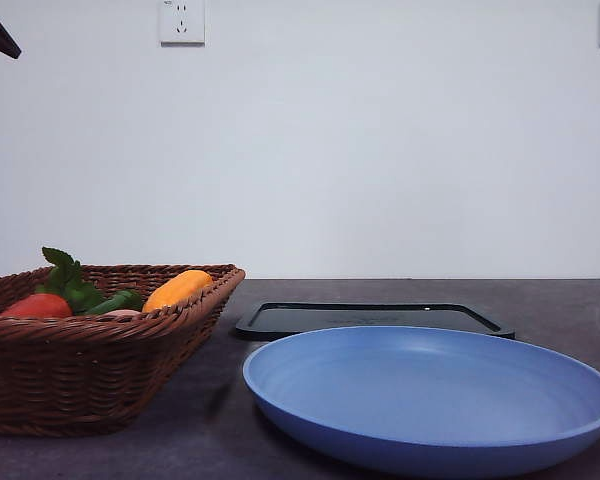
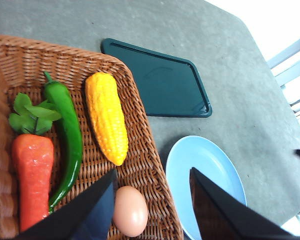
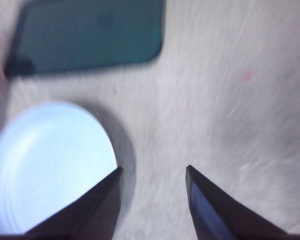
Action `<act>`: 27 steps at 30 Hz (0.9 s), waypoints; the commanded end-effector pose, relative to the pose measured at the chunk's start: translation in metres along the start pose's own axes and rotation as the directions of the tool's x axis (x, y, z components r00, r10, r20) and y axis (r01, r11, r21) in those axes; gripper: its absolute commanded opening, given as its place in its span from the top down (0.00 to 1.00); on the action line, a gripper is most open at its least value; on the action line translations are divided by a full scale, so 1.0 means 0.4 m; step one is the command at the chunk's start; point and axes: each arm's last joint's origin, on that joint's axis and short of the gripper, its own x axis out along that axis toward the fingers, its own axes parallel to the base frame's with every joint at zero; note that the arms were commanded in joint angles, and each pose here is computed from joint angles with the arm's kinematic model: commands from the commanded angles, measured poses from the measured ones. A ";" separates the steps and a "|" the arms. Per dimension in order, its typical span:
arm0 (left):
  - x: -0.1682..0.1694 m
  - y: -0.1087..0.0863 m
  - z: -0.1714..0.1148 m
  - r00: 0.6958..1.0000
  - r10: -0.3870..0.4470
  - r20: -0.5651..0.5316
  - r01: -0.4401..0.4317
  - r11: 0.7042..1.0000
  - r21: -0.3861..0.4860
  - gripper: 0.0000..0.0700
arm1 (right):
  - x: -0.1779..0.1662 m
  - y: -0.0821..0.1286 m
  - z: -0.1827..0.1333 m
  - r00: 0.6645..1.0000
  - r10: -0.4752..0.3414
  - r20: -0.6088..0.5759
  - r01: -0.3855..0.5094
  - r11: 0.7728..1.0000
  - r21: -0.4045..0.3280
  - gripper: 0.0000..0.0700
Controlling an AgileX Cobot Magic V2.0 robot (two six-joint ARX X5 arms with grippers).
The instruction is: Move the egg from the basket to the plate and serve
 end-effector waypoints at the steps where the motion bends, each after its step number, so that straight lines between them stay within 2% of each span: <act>1: -0.001 -0.007 0.008 1.000 -0.013 0.006 0.013 1.000 0.001 0.58 | 0.021 0.006 0.012 0.999 0.004 -0.036 -0.005 1.000 -0.024 0.63; 4: 0.000 -0.008 0.008 1.000 -0.017 0.003 0.017 1.000 -0.005 0.58 | 0.073 0.010 0.014 0.992 0.004 -0.128 -0.010 0.999 -0.054 0.63; 10: 0.000 -0.008 0.007 1.000 -0.018 0.002 0.018 1.000 -0.007 0.58 | 0.163 0.022 0.005 0.958 0.046 -0.282 -0.067 0.996 -0.066 0.63; 20: 0.000 -0.008 0.006 1.000 -0.017 -0.004 0.017 1.000 -0.011 0.58 | 0.266 0.028 -0.011 0.908 0.107 -0.405 -0.140 0.989 -0.054 0.65; 23: 0.000 -0.008 0.006 1.000 -0.017 -0.004 0.017 1.000 -0.011 0.58 | 0.280 0.027 -0.015 0.902 0.108 -0.419 -0.142 0.989 -0.051 0.74; 27: 0.000 -0.008 0.006 1.000 -0.017 -0.004 0.016 1.000 -0.012 0.57 | 0.280 0.027 -0.014 0.903 0.105 -0.417 -0.139 0.989 -0.053 0.96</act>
